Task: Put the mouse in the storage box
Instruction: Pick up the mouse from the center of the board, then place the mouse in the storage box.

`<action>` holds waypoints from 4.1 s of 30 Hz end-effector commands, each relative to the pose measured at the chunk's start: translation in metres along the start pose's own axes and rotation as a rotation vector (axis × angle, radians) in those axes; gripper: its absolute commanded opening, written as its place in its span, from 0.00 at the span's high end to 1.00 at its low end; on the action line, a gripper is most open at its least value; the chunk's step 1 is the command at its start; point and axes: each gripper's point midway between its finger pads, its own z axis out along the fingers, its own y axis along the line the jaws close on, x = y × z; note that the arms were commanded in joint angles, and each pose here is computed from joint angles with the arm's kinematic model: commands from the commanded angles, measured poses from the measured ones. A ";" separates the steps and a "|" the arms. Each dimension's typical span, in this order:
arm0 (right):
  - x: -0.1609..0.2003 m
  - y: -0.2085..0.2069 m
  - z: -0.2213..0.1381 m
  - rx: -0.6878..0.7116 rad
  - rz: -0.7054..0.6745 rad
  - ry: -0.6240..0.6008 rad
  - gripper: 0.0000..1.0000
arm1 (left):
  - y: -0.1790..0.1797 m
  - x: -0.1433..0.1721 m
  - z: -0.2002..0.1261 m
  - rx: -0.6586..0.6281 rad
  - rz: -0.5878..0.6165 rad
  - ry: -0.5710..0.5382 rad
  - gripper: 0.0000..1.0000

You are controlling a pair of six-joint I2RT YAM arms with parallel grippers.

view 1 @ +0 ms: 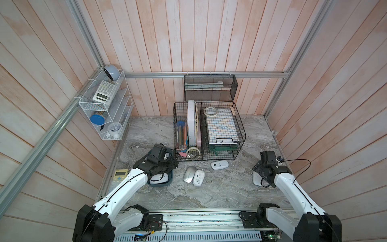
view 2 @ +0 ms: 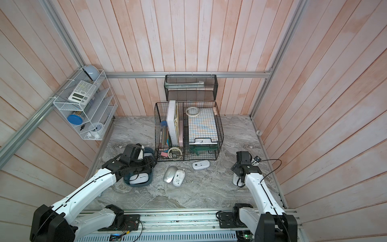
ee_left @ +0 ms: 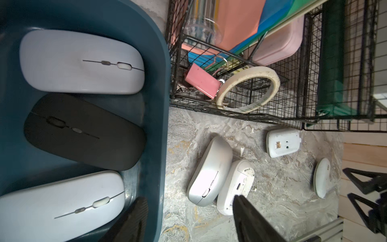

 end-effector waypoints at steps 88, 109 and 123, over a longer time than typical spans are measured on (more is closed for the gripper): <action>0.212 0.163 -0.220 -1.317 -1.376 -0.484 0.02 | -0.035 0.029 -0.053 -0.015 0.176 0.058 0.90; 0.205 0.163 -0.217 -1.294 -1.338 -0.500 0.03 | 0.066 -0.104 -0.037 -0.921 0.305 -0.037 0.90; 0.204 0.163 -0.213 -1.280 -1.330 -0.498 0.02 | 0.112 -0.091 0.028 -0.989 0.271 0.094 0.86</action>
